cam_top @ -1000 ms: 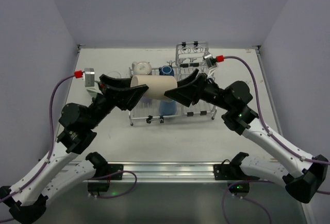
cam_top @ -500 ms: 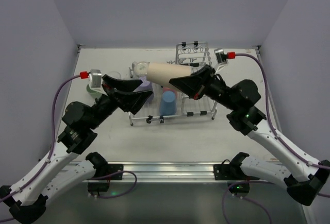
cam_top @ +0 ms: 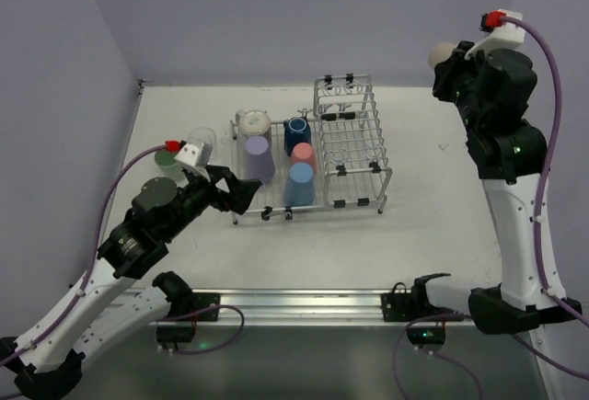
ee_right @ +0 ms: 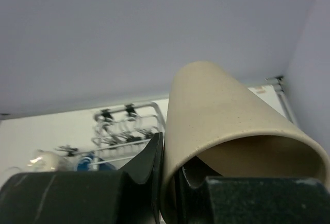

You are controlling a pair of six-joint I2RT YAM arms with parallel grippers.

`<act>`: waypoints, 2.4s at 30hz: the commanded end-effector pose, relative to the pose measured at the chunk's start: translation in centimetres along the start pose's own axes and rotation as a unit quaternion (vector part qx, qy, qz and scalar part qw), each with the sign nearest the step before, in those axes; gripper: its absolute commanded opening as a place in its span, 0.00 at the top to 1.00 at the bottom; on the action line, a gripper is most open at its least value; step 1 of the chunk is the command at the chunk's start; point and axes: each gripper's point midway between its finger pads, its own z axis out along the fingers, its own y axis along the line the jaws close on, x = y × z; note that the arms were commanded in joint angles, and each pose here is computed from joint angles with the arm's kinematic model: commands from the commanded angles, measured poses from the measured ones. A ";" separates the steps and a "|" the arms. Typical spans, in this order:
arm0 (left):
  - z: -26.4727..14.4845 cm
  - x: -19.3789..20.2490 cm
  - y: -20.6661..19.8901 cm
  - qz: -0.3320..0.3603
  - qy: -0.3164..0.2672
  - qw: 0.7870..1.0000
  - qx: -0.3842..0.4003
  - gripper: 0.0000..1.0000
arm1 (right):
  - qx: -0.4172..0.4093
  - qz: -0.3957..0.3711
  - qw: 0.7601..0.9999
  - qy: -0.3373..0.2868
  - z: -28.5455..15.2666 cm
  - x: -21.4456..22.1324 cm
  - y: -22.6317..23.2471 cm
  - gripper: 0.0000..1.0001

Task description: Unload the cups from the dish rack

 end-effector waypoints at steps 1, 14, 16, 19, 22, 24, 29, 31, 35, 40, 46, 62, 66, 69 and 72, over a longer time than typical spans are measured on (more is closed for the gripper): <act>0.4 2.4 1.0 0.035 0.038 0.999 -0.009 0.00 | 0.088 -0.071 0.986 0.121 1.3 6.2 -5.6 1.00; 0.5 4.4 -0.2 0.058 0.058 0.996 0.043 0.00 | 0.110 -0.020 0.918 0.379 11.0 23.7 -11.9 1.00; 0.5 4.5 -0.3 0.058 0.060 0.995 0.049 0.00 | 0.108 -0.015 0.908 0.405 11.9 25.8 -12.1 1.00; 0.5 4.7 0.0 0.057 0.065 0.995 0.046 0.00 | 0.108 -0.008 0.898 0.426 13.3 28.0 -12.5 1.00; 0.5 5.0 -0.1 0.054 0.070 0.995 0.052 0.00 | 0.100 0.002 0.884 0.456 14.2 30.1 -12.4 0.99; 0.5 5.1 -0.1 0.053 0.072 0.995 0.054 0.00 | 0.101 0.006 0.876 0.472 14.3 31.2 -12.5 0.98; 0.5 5.1 -0.1 0.054 0.072 0.994 0.054 0.00 | 0.118 0.000 0.855 0.505 14.0 34.0 -13.6 0.94; 0.6 5.2 -0.1 0.054 0.074 0.994 0.053 0.00 | 0.132 -0.007 0.850 0.509 13.8 34.4 -14.2 0.92; 0.7 5.3 0.0 0.053 0.077 0.994 0.052 0.00 | 0.155 -0.024 0.845 0.511 13.7 34.5 -15.1 0.90; 1.0 5.5 0.3 0.052 0.081 0.994 0.046 0.00 | 0.175 -0.038 0.837 0.517 13.8 34.7 -16.0 0.87; 1.4 5.7 0.8 0.049 0.086 0.994 0.040 0.00 | 0.174 -0.040 0.834 0.522 14.0 35.4 -16.0 0.70; 3.8 5.7 -0.6 -0.019 0.108 0.992 0.057 0.00 | 0.083 0.033 0.961 0.260 12.0 17.3 -8.9 0.14; 6.4 5.8 -1.0 -0.053 0.107 0.991 0.053 0.02 | 0.008 0.072 0.988 0.134 6.8 12.6 -5.7 0.05; 8.7 6.2 -1.5 -0.049 0.120 0.991 0.044 0.02 | -0.064 0.099 0.986 0.114 4.2 14.2 -2.8 0.02; 10.6 6.0 -2.2 -0.013 0.118 0.993 0.030 0.02 | -0.105 0.121 0.982 0.099 1.1 15.1 -1.4 0.02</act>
